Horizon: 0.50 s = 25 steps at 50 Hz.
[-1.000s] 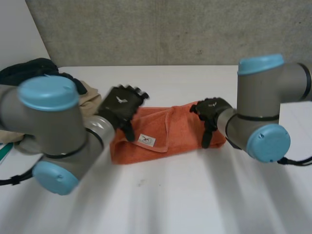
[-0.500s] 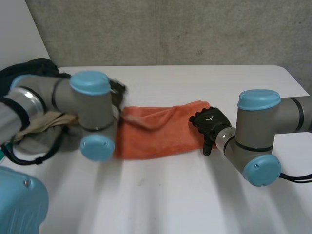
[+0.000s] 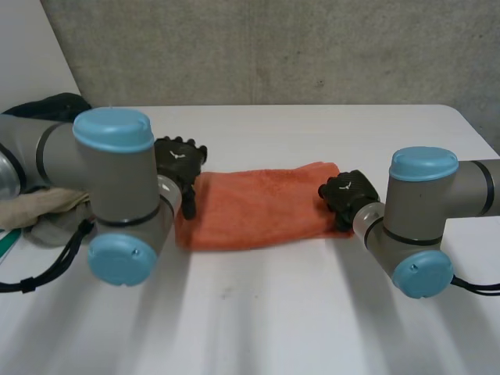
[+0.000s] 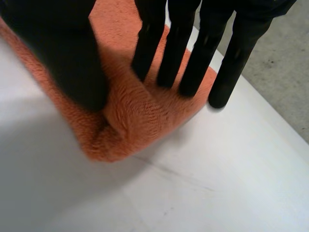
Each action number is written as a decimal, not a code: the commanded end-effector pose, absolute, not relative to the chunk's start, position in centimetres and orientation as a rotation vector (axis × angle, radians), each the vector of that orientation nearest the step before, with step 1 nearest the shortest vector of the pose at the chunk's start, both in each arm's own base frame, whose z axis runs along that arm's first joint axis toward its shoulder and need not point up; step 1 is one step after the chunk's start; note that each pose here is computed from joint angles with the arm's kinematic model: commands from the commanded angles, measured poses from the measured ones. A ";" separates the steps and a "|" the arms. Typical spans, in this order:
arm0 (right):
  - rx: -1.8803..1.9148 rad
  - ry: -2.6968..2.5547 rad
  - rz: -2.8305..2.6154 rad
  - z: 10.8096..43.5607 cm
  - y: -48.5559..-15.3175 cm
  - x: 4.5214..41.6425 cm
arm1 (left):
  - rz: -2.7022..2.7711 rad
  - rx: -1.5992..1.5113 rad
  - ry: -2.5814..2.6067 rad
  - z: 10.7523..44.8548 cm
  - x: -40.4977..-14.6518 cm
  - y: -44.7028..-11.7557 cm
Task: Fold the laundry.
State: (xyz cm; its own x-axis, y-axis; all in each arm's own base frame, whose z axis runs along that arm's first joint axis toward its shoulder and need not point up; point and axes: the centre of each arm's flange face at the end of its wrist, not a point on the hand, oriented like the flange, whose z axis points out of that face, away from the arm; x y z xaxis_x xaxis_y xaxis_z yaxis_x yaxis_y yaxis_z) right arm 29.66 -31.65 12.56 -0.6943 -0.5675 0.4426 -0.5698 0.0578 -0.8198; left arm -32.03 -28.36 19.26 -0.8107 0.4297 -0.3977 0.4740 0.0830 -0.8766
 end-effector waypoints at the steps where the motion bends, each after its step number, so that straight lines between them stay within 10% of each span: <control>1: 1.171 -2.179 1.788 12.5 -32.8 28.4 | -1.921 0.993 2.199 18.9 -32.2 -27.8; 14: 1.321 -1.899 1.595 17.5 -32.6 24.4 | -1.980 0.895 2.178 21.8 -30.4 -28.4; 25: 1.909 -1.310 2.222 17.4 -23.3 38.5 | -2.064 0.756 2.167 24.9 -28.8 -29.0</control>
